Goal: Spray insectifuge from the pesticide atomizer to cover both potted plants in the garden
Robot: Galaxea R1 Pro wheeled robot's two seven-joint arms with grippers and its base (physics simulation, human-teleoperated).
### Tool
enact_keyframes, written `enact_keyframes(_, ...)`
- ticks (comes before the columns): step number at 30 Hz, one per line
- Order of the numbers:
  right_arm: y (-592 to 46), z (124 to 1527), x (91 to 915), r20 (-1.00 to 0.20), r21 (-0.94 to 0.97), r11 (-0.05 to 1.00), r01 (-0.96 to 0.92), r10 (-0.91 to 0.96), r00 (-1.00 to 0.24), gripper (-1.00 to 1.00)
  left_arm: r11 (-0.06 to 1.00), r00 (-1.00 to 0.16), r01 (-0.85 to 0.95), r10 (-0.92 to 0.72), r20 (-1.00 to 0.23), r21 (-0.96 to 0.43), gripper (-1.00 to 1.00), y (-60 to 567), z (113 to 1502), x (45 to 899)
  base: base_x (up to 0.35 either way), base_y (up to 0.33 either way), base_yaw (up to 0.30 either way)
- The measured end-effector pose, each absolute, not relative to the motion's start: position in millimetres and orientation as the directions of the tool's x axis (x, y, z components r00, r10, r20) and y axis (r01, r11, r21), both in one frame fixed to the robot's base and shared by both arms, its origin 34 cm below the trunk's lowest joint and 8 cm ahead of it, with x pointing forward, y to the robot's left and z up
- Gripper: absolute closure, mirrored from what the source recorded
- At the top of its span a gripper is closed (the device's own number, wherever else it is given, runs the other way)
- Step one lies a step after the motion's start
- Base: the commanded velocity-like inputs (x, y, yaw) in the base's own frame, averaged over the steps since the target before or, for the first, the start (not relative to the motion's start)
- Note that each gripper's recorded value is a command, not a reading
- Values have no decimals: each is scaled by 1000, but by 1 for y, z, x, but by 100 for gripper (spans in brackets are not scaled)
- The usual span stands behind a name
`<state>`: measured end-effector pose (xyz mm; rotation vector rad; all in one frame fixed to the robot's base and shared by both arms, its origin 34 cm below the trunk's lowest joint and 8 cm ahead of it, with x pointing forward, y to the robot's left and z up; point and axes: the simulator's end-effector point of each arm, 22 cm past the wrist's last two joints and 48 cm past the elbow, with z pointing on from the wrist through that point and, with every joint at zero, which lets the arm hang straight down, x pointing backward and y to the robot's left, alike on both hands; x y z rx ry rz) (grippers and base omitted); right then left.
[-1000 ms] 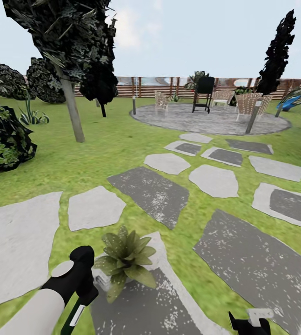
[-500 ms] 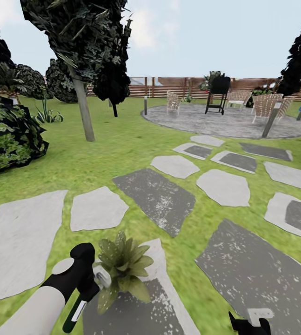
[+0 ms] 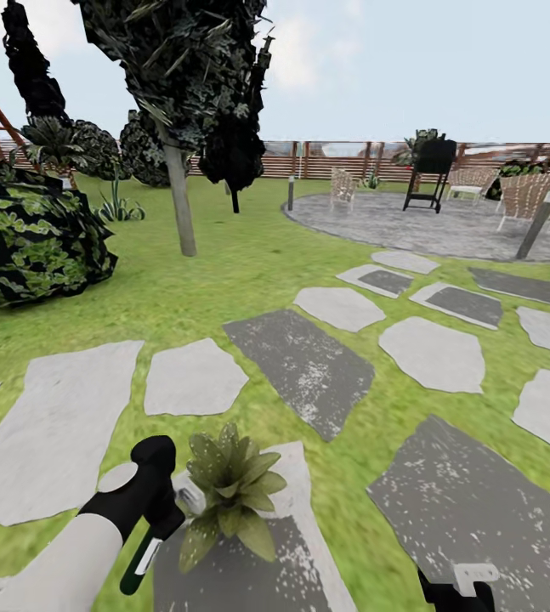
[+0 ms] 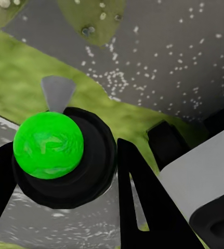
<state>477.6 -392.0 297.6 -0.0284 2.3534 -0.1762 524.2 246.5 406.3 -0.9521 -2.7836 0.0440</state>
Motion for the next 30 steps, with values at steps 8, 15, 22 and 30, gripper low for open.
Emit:
enact_keyframes(8, -392, 298, 478, -701, -136, 990, 32, -73, -709, -100, 785, -778, 617, 619, 110, -56, 100, 236, 437, 571, -17, -3, 6)
enact_keyframes(15, -391, 298, 478, -701, -134, 990, 32, -72, -709, -100, 781, -770, 619, 623, 136, -75, 100, 233, 431, 564, 0, 0, 230)
enact_keyframes(22, -391, 298, 478, -701, -135, 990, 32, -72, -709, -100, 770, -755, 619, 638, 151, -157, 100, 219, 431, 549, 0, 0, 276)
enact_keyframes(30, -391, 298, 478, -701, -135, 990, 32, -73, -709, -100, 747, -727, 647, 664, 172, -152, 100, 216, 431, 544, 150, -115, 55)
